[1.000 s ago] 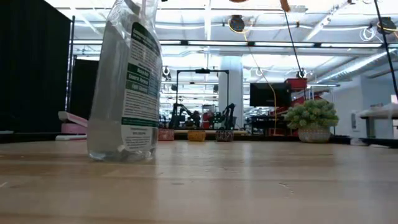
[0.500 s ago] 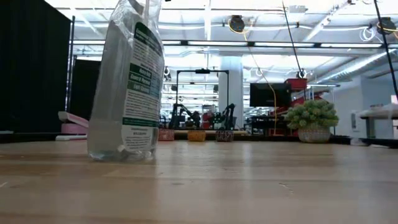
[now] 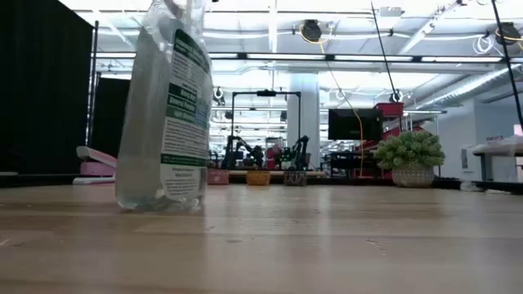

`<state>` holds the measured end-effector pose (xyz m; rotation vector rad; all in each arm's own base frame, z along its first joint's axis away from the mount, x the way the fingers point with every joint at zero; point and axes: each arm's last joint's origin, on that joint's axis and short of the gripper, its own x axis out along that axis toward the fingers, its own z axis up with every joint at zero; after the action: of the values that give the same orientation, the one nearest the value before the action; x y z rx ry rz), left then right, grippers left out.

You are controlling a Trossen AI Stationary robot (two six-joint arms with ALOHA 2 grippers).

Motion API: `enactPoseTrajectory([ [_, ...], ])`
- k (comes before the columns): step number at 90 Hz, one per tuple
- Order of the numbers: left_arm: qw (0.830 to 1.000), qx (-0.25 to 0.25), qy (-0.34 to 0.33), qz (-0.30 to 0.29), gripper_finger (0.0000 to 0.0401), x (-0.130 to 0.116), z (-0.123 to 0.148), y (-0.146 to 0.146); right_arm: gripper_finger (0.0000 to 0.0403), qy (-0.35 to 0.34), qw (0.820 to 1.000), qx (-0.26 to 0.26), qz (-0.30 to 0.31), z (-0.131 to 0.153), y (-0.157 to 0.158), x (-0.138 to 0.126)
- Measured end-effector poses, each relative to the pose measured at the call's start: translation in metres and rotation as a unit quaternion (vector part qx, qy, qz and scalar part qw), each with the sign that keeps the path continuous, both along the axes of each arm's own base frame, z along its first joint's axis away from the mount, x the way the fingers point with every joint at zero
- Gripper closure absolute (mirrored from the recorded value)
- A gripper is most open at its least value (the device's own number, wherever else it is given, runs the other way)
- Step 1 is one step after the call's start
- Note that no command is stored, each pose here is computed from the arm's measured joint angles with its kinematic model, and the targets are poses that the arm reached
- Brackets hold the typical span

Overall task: Apply microfiber cloth
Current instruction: Wipe the back of the cellphone with a microfiber cloth

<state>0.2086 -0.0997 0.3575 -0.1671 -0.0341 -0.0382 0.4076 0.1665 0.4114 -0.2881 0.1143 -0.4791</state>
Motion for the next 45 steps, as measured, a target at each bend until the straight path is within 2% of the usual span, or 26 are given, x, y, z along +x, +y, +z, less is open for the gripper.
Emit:
enactPoseTrajectory([
  [9, 1.0, 0.002, 0.003, 0.0, 0.039, -0.001, 0.0, 0.0, 0.0399, -0.014, 1.0, -0.002, 0.017, 0.005, -0.004, 0.002],
  [16, 1.0, 0.013, 0.008, -0.002, 0.039, -0.002, -0.001, 0.0, 0.0399, 0.01, 1.0, 0.001, 0.018, -0.001, -0.004, 0.001],
  [23, 1.0, 0.019, 0.015, 0.0, 0.039, -0.003, -0.003, 0.001, 0.0399, 0.042, 0.999, 0.009, 0.001, -0.009, -0.002, -0.003],
  [30, 0.999, 0.024, 0.021, 0.0, 0.039, -0.005, -0.004, 0.0, 0.0399, 0.055, 0.998, -0.006, -0.024, -0.013, 0.004, -0.006],
  [37, 1.0, 0.019, 0.011, 0.001, 0.039, -0.007, -0.001, 0.001, 0.0399, 0.033, 0.998, -0.033, -0.029, -0.004, 0.006, -0.006],
  [45, 1.0, 0.011, -0.002, 0.002, 0.039, -0.008, 0.004, 0.001, 0.0399, -0.023, 0.999, -0.043, -0.016, 0.016, 0.002, -0.006],
])
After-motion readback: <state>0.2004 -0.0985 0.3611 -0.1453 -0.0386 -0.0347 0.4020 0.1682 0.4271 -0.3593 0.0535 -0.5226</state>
